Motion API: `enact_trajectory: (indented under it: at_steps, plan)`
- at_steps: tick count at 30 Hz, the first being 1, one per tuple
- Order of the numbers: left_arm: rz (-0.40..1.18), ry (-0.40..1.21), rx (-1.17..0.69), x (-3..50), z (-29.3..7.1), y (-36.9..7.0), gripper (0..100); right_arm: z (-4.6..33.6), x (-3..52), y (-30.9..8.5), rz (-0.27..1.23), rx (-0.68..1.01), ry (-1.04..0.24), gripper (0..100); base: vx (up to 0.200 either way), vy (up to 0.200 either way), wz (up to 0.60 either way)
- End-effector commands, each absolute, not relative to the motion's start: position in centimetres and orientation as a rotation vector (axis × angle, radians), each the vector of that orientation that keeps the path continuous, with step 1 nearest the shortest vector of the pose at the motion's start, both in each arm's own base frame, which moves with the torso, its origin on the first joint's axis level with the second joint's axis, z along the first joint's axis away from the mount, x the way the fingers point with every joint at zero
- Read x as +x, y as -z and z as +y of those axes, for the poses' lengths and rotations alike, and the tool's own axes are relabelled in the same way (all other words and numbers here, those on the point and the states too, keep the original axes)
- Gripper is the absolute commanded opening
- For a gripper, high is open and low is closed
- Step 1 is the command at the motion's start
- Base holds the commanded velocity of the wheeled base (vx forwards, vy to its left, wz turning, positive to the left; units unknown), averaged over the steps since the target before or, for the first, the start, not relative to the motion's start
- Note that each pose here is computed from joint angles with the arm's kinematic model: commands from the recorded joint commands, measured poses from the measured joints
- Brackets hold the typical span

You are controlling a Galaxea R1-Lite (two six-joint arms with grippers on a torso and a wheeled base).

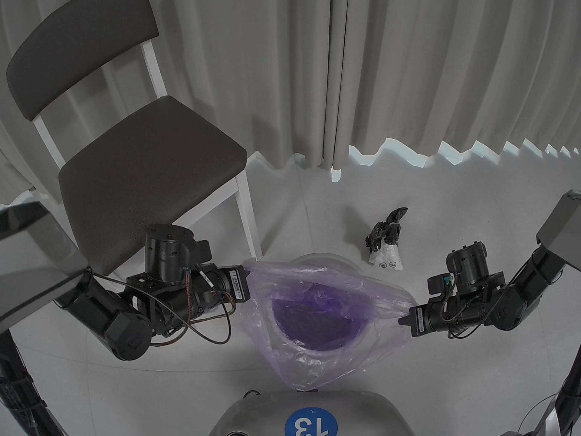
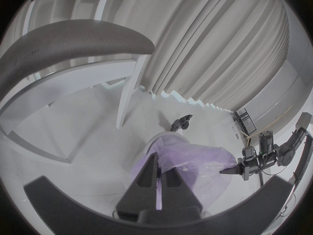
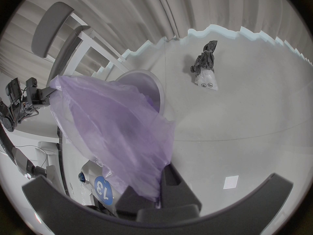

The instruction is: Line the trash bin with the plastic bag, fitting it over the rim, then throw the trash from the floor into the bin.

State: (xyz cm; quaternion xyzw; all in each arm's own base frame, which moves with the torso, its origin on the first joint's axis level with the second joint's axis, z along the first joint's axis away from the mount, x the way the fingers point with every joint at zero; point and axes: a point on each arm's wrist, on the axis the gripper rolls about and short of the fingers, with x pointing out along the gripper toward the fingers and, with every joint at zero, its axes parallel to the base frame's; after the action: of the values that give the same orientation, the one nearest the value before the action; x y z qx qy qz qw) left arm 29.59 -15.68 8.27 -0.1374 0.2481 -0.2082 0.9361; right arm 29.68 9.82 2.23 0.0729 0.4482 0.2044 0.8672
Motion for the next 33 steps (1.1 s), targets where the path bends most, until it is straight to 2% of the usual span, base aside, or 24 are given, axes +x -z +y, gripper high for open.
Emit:
enact_trajectory:
  at_steps: [1, 6, 11, 23, 33]
  plan:
    - [0.535, 0.417, -0.263, 31.6, -16.7, -5.9, 0, 9.9, 30.8, -0.4, 0.96, 0.157, -0.414, 0, 0.0, 0.0, 0.0]
    - [0.518, 0.434, -0.264, 33.4, -18.1, -5.4, 0, 9.4, 32.1, -0.1, 0.938, 0.167, -0.398, 0, 0.0, 0.0, 0.0]
    - [0.483, 0.466, -0.272, 34.7, -19.6, -5.9, 0, 7.3, 33.4, -0.5, 0.907, 0.201, -0.346, 0, 0.0, 0.0, 0.0]
    - [0.433, 0.471, -0.287, 35.6, -20.0, -7.1, 0, 5.9, 34.5, -2.3, 0.835, 0.223, -0.317, 0, 0.0, 0.0, 0.0]
    - [0.513, 0.427, -0.297, 34.8, -18.8, -4.6, 0, 6.1, 34.0, -1.6, 0.867, 0.216, -0.324, 0, 0.0, 0.0, 0.0]
